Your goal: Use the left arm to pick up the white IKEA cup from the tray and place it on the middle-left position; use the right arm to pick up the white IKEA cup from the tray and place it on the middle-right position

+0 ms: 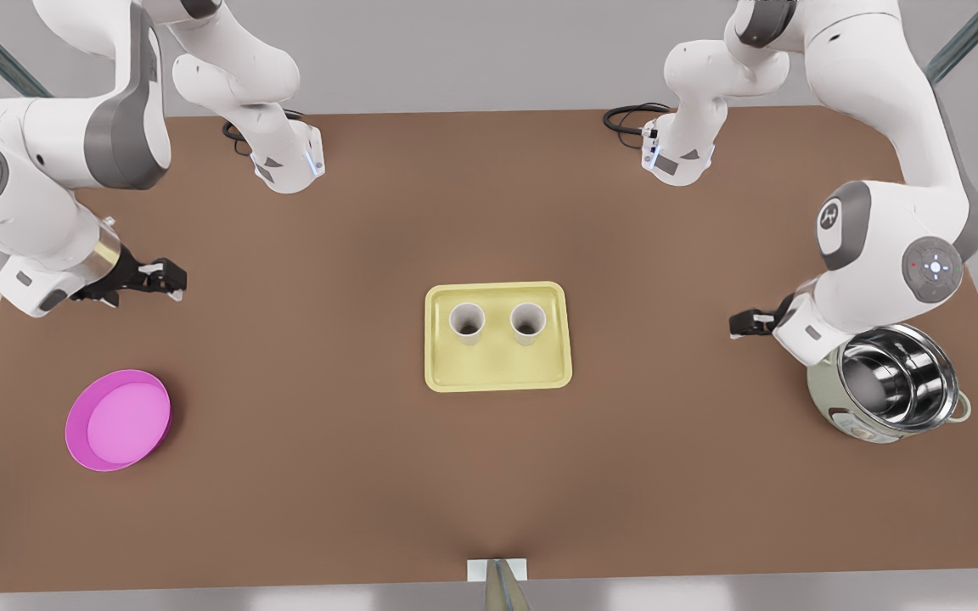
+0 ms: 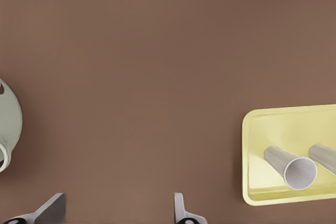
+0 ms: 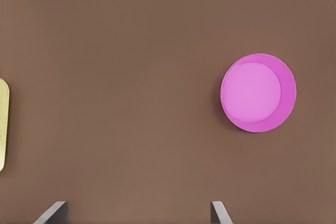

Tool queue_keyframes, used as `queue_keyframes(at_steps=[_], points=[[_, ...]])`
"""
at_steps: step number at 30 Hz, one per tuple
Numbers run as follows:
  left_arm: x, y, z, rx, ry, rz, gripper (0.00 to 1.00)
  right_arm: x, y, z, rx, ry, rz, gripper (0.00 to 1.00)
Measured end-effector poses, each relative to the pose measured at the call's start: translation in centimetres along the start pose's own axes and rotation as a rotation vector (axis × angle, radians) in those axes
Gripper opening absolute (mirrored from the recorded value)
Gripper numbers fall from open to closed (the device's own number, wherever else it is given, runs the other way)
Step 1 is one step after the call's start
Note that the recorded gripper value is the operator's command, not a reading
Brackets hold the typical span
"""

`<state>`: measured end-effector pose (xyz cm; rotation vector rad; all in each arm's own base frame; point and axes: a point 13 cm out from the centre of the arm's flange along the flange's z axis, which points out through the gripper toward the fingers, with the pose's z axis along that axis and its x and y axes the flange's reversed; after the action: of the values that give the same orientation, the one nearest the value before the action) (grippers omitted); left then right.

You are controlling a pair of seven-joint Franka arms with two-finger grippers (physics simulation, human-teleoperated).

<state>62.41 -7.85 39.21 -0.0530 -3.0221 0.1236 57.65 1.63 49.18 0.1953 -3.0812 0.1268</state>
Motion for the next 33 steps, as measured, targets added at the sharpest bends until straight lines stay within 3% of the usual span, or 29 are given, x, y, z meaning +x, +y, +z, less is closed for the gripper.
queue_keyframes(at_steps=[12,19,28,33], points=[[-2.3,0.9,2.0,-0.011,-0.040,-0.018,1.00,-1.6,2.8,1.6,-0.007,0.004,-0.043,1.00],[-2.3,0.9,2.2,-0.014,-0.040,-0.021,1.00,-2.6,32.2,14.2,0.038,0.077,-0.308,1.00],[-2.1,-0.9,2.2,-0.037,-0.040,0.015,1.00,-4.0,44.9,24.6,0.006,-0.022,-0.174,1.00],[-1.8,-4.6,2.8,-0.059,-0.040,0.079,1.00,-4.7,46.2,27.3,-0.010,-0.051,-0.094,1.00]])
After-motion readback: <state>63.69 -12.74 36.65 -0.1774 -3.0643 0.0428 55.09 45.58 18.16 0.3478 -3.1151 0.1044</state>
